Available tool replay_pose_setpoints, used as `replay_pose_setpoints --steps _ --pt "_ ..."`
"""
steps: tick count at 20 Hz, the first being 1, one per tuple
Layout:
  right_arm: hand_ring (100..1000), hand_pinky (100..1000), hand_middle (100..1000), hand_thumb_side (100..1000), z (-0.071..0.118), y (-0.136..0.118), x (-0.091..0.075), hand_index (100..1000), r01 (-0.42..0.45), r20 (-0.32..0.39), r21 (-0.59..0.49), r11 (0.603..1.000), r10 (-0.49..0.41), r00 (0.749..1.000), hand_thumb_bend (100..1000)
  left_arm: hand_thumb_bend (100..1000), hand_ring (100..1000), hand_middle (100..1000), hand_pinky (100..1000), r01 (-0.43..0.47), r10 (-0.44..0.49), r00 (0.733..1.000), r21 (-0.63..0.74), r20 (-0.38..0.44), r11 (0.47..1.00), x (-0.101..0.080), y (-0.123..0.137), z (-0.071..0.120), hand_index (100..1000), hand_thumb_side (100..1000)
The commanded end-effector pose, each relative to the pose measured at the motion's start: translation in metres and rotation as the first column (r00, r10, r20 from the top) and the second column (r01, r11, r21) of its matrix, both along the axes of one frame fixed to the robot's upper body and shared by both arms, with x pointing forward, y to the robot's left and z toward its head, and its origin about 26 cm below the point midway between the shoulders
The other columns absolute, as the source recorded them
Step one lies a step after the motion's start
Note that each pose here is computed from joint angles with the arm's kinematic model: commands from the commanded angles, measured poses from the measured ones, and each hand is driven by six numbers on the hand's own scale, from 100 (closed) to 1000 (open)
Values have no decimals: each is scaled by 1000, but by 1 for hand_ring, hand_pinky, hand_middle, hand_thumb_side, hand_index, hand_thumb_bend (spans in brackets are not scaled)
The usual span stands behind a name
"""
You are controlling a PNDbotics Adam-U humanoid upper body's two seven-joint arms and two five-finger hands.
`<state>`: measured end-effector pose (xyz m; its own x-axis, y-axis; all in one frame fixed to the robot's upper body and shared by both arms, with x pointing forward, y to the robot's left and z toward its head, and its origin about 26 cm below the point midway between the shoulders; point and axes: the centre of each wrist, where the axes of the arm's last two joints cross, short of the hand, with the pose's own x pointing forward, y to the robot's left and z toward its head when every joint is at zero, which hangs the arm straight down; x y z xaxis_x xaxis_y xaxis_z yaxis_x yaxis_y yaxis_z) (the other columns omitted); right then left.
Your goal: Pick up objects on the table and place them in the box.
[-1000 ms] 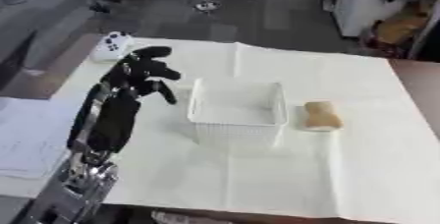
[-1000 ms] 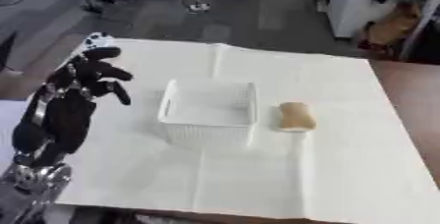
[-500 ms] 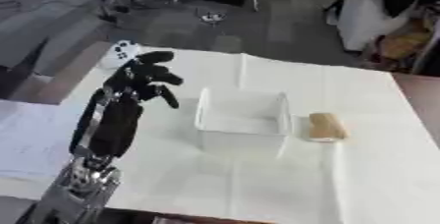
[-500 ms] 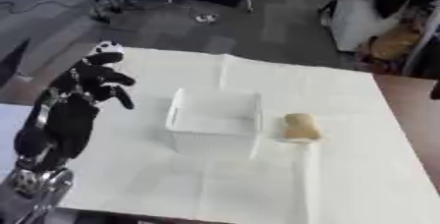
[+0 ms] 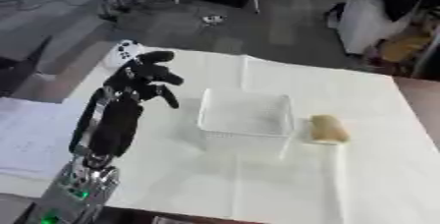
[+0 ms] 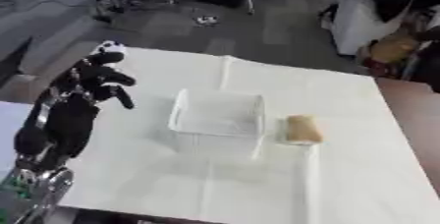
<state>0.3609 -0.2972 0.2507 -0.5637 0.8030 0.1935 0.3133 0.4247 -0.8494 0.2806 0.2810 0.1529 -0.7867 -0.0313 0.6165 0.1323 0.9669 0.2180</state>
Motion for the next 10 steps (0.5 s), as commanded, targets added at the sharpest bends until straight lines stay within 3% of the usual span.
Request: replay_pose_setpoints --steps 1,5,10 --pt "713 648 770 1000 1 -25 18 835 151 -18 -128 980 -155 988 515 651 678 794 428 3 -4 1000 21 22 1000 -2 3 8 734 802" --pt "734 682 785 1000 -14 -48 40 837 287 -60 -250 925 -311 949 546 651 678 794 428 5 -5 1000 21 17 1000 -2 3 8 734 803" --pt "751 711 788 1000 -31 -67 61 835 375 -98 -362 854 -435 895 615 650 679 795 428 6 -7 1000 21 11 1000 -2 2 7 734 804"
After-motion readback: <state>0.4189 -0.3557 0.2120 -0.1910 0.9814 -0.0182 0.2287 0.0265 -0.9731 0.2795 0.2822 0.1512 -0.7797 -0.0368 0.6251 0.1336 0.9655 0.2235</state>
